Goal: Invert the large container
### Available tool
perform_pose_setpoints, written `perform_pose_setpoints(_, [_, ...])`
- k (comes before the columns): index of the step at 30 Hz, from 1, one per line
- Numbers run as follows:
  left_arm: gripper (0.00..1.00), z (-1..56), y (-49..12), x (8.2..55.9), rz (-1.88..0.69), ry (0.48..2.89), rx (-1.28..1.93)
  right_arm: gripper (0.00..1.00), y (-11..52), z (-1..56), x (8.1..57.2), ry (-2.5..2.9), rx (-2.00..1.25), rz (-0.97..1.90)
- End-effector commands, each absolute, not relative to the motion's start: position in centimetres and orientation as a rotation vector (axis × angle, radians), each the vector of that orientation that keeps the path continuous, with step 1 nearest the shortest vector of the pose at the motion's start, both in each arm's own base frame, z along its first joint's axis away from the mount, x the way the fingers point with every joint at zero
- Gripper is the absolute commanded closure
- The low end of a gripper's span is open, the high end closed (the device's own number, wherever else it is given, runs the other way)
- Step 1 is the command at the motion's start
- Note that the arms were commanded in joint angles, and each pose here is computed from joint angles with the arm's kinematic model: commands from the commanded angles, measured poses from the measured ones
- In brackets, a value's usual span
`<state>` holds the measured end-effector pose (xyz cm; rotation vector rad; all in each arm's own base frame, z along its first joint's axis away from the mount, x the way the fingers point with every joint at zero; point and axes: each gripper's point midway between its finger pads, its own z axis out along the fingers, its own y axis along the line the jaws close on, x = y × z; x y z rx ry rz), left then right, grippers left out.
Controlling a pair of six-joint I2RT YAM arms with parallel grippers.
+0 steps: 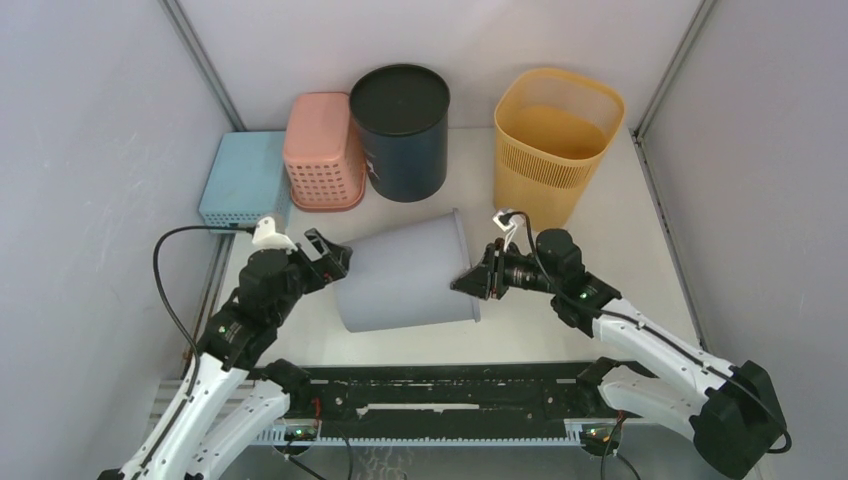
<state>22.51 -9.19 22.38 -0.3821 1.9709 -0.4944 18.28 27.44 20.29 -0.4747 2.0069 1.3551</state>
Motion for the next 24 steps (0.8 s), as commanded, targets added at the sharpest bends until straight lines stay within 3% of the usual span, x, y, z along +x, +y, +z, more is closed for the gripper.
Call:
perform_pose_setpoints(1, [0.0, 22.2, -10.4, 23.8, -0.548, 1.954, -0.38, 0.57, 28.2, 20.3, 17.1, 2.013, -0.456, 1.402])
perform_pose_setpoints(7, [0.0, 20.1, -11.0, 24.8, -0.528, 1.999, -0.384, 0.51, 30.6, 20.1, 16.4, 2.0, -0.477, 1.559])
perform_pose_setpoints(13, [0.0, 18.7, -12.1, 25.0, -0.576, 2.025, -0.373, 0.5, 33.4, 20.5, 16.0, 1.957, -0.489, 1.755])
perform_pose_setpoints(14, [0.0, 18.5, -12.3, 25.0, -0.586, 2.027, -0.367, 0.54, 33.8, 20.7, 15.9, 1.948, -0.489, 1.79])
perform_pose_setpoints(18, [0.0, 20.7, -11.4, 25.0, -0.56, 1.976, -0.364, 0.89, 34.8, 22.3, 15.9, 1.878, -0.47, 1.927])
perform_pose_setpoints(20, [0.0, 23.7, -10.2, 24.6, -0.531, 1.914, -0.38, 1.0, 35.1, 22.9, 16.6, 1.865, -0.424, 1.965])
perform_pose_setpoints(24, [0.0, 32.1, -7.8, 22.8, -0.51, 1.768, -0.365, 1.0, 35.7, 25.5, 18.3, 1.772, -0.347, 2.065])
